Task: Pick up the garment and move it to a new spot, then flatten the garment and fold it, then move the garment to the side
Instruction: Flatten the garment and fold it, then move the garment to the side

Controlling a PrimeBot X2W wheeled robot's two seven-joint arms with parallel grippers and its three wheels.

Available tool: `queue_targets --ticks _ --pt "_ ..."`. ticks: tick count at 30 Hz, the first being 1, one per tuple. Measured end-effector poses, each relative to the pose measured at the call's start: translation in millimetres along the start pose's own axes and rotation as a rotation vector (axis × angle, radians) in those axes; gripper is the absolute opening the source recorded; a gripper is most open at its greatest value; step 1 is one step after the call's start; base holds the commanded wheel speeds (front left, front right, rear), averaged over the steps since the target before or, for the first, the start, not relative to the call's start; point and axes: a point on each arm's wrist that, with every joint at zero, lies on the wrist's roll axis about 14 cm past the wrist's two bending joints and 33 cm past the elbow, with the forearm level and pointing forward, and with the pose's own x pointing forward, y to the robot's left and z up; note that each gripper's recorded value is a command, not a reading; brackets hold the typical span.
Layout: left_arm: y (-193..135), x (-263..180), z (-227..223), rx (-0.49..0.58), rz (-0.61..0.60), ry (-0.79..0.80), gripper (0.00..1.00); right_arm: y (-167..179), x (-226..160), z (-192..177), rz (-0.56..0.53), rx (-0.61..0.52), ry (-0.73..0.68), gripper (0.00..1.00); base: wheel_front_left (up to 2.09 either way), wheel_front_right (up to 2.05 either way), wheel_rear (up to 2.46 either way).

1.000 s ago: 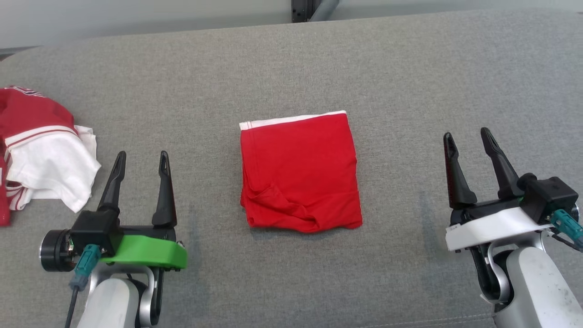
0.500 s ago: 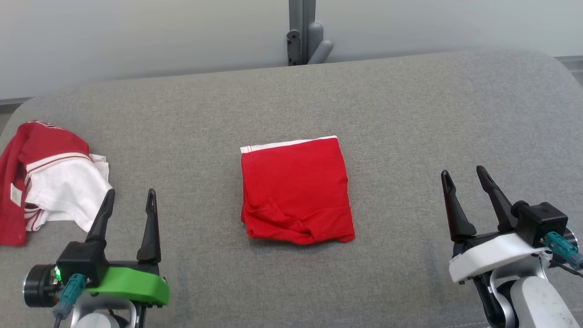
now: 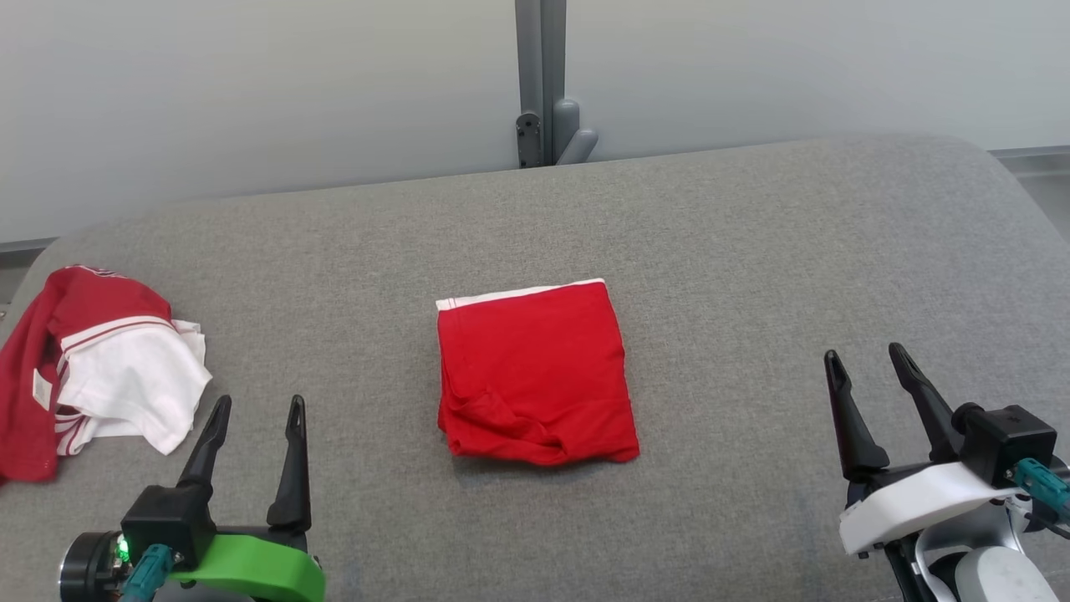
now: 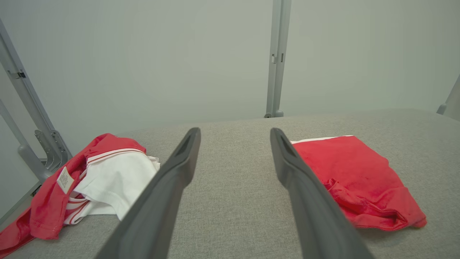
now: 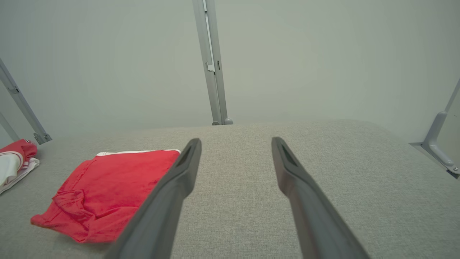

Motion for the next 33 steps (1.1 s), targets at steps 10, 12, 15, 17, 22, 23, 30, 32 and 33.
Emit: queue_targets --ticks 10,12,15,17,22,23,30,32,33 --pt "0.3 -2.3 1.7 0.005 0.005 0.001 1.0 0.0 -3.4 2.4 -0.006 -0.005 0.003 1.0 0.0 0.0 0.0" --pt "1.1 -2.4 1.4 0.007 0.006 0.002 1.0 0.4 -3.1 2.3 -0.005 -0.007 0.004 1.0 0.0 0.0 0.0" --pt "2.0 -2.7 1.4 0.008 0.01 0.002 1.0 1.1 -2.6 2.2 -0.004 -0.005 0.003 1.0 0.0 0.0 0.0" --pt "2.4 -2.8 1.2 0.008 0.013 0.003 1.0 1.6 -2.2 1.9 -0.003 -0.004 0.004 1.0 0.0 0.0 0.0" --pt "4.4 -2.7 -0.2 0.006 0.018 0.004 1.0 2.1 -1.7 -0.2 -0.001 -0.004 0.009 1.0 0.0 0.0 0.0" --pt "4.7 -2.6 -0.3 0.007 0.018 0.004 1.0 2.1 -1.6 -0.6 0.0 -0.004 0.01 1.0 0.0 0.0 0.0" --pt "4.1 -1.6 -0.6 0.006 0.018 0.007 1.0 1.1 1.2 -3.3 0.001 -0.007 0.014 1.0 0.0 0.0 0.0" --pt "4.4 1.4 2.2 0.006 0.018 -0.003 1.0 0.8 4.6 -4.3 0.003 -0.007 0.016 1.0 0.0 0.0 0.0" --pt "4.3 3.6 4.5 0.006 0.016 -0.012 1.0 1.1 7.4 -4.8 0.005 -0.008 0.017 1.0 0.0 0.0 0.0"
